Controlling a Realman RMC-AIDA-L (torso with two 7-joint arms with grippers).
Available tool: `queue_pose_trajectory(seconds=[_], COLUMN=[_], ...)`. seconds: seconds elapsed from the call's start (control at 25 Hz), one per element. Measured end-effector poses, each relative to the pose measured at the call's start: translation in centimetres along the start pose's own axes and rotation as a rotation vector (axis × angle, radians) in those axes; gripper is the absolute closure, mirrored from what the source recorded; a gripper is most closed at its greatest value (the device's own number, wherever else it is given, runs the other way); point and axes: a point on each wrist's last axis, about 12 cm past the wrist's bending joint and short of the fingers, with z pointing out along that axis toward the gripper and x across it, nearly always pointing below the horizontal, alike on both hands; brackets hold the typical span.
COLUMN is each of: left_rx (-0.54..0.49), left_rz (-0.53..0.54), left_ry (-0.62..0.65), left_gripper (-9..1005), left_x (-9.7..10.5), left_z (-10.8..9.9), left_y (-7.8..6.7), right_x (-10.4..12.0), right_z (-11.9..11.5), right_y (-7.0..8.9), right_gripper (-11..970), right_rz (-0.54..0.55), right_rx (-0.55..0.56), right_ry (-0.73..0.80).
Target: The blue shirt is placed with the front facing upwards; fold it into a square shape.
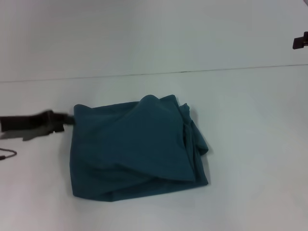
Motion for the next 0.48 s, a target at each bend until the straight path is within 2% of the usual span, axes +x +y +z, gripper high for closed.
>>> queue_pose_trajectory(seconds=[0.04, 0.2, 0.48], left_rx=[0.091, 0.199, 0.240], left_rz=[-0.084, -0.172, -0.257], left_ry=[-0.057, -0.051, 0.034], left_gripper=[709, 554, 248], left_x=[0.1, 1.0, 3.0], left_z=[-1.1, -0.9, 0.9], left_y=[0.2, 0.0, -0.1], right_x=[0.0, 0.0, 0.0], right_z=[0.0, 0.0, 0.2], right_y=[0.0, 0.0, 0.2], right_gripper=[14, 14, 14], right_rz=[0.001, 0.000, -0.007], right_rx=[-0.001, -0.001, -0.004], right_ry=[0.000, 0.001, 0.009])
